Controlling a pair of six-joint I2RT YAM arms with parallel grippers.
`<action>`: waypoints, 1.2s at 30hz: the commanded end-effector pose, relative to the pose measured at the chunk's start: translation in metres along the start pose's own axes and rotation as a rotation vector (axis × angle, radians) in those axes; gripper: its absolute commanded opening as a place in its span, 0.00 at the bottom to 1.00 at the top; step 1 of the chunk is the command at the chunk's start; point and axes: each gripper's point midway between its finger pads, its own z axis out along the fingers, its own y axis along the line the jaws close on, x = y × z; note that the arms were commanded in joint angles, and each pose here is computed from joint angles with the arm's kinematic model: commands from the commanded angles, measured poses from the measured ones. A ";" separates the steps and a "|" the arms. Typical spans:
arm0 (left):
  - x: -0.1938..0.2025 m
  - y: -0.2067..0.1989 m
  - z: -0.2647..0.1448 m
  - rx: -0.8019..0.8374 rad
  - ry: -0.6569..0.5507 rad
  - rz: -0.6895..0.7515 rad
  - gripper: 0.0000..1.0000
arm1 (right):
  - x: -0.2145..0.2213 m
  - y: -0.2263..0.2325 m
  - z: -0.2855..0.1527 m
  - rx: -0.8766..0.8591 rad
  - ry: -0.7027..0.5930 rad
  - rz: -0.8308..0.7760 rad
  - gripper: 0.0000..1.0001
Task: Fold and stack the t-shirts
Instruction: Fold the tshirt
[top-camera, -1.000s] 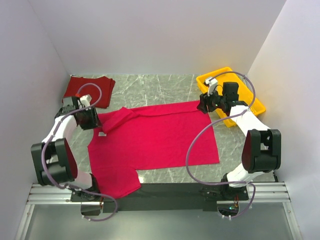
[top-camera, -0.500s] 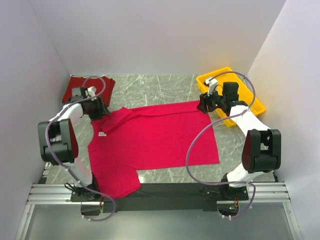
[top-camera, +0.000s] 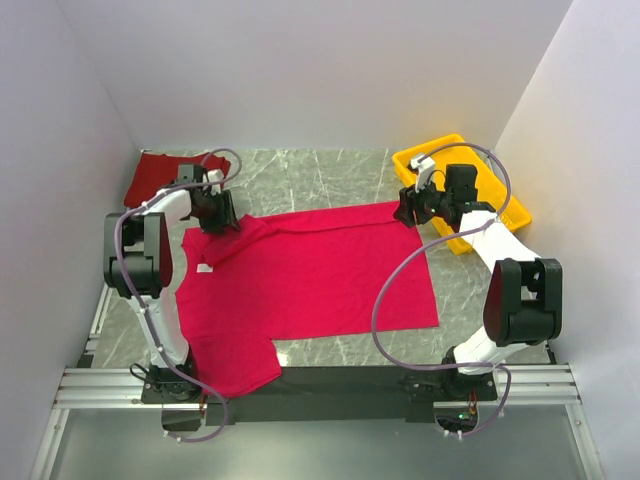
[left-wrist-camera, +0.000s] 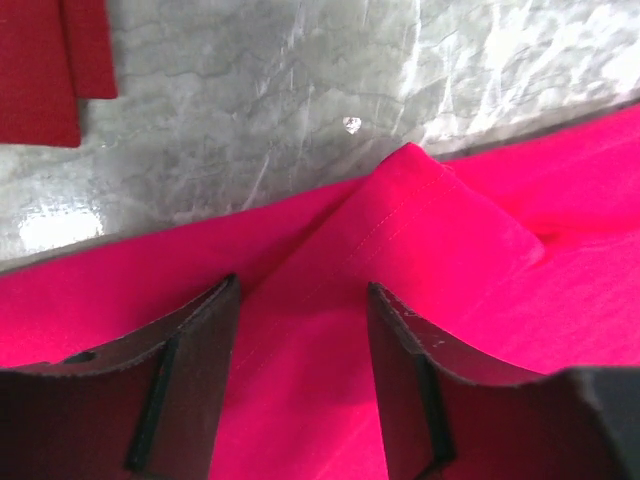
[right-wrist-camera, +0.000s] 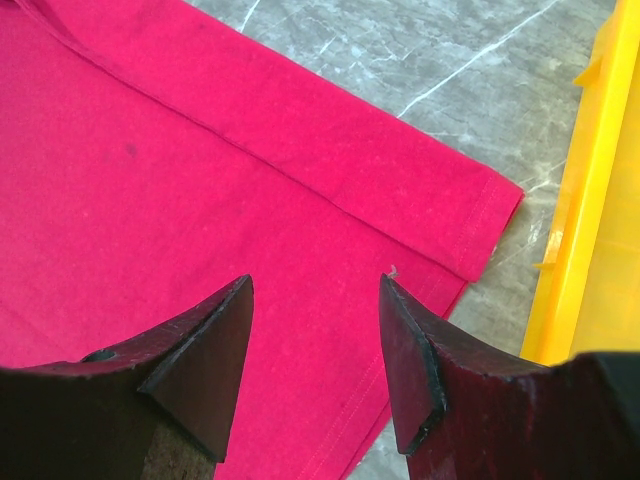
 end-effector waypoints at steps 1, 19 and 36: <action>-0.012 -0.001 -0.002 -0.031 -0.004 0.068 0.58 | -0.011 0.002 -0.010 0.006 -0.038 -0.014 0.60; -0.021 -0.044 -0.028 0.101 -0.053 0.220 0.01 | -0.010 0.001 -0.010 0.009 -0.034 -0.012 0.60; 0.137 -0.105 -0.076 0.360 0.249 0.240 0.34 | -0.016 -0.002 -0.009 0.017 -0.044 -0.015 0.60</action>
